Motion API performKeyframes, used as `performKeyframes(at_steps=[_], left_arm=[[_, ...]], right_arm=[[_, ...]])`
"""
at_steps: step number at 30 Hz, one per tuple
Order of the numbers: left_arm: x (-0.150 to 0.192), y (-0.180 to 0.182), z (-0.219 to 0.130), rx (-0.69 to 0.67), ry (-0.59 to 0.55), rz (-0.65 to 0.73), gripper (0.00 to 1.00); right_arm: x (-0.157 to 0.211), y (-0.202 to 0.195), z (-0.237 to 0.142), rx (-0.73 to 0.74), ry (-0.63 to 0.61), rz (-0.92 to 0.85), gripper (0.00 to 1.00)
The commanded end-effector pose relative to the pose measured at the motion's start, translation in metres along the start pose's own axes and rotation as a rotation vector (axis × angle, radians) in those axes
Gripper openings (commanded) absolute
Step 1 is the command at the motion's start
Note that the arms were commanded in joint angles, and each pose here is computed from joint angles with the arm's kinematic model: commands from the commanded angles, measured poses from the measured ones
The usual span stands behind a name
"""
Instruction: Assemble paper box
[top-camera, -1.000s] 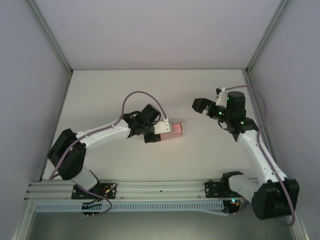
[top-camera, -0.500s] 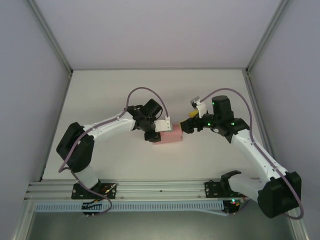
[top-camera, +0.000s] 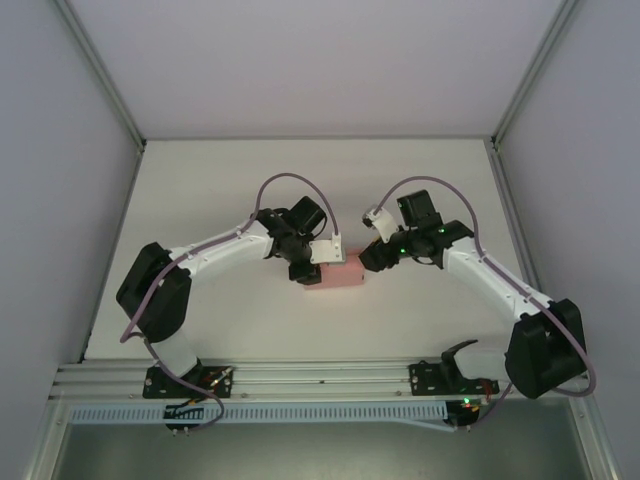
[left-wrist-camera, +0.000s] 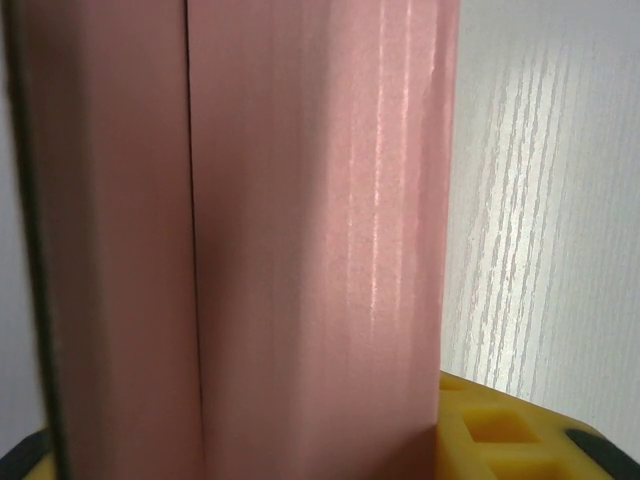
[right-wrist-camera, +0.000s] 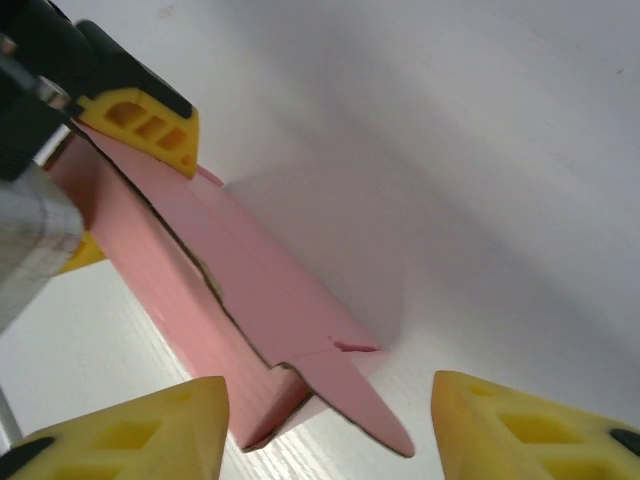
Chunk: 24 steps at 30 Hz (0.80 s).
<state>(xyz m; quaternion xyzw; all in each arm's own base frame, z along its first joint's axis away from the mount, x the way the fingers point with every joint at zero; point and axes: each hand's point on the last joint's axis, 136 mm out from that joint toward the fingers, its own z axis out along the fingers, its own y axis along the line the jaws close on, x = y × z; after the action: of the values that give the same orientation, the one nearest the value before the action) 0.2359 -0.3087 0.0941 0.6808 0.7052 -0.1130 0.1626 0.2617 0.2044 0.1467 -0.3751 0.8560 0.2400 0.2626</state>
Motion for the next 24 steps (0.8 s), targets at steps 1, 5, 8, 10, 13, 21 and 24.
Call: performKeyframes(at_steps=[1,5,8,10,13,21,24], left_arm=[[0.013,-0.008,0.004,0.053,0.057,-0.002,0.40],[0.012,-0.008,0.003,0.051,0.060,-0.007,0.40],[0.010,-0.007,0.002,0.046,0.048,-0.003,0.40],[0.008,-0.006,0.000,0.041,0.042,0.003,0.40],[0.007,-0.005,-0.001,0.038,0.038,0.008,0.40],[0.008,0.009,-0.001,-0.037,0.055,-0.027,0.39],[0.006,0.011,-0.003,-0.051,0.044,-0.026,0.39]], right_arm=[[-0.003,0.000,-0.001,0.012,0.019,-0.028,0.53],[-0.007,0.001,-0.004,0.014,-0.002,-0.037,0.55],[-0.007,0.002,-0.001,0.003,-0.016,-0.043,0.50],[-0.006,0.004,0.002,-0.017,-0.009,-0.040,0.46],[-0.004,0.002,0.007,-0.028,0.021,-0.021,0.36],[-0.022,0.019,-0.001,-0.084,-0.035,0.088,0.04],[-0.028,0.025,-0.005,-0.078,-0.090,0.201,0.03]])
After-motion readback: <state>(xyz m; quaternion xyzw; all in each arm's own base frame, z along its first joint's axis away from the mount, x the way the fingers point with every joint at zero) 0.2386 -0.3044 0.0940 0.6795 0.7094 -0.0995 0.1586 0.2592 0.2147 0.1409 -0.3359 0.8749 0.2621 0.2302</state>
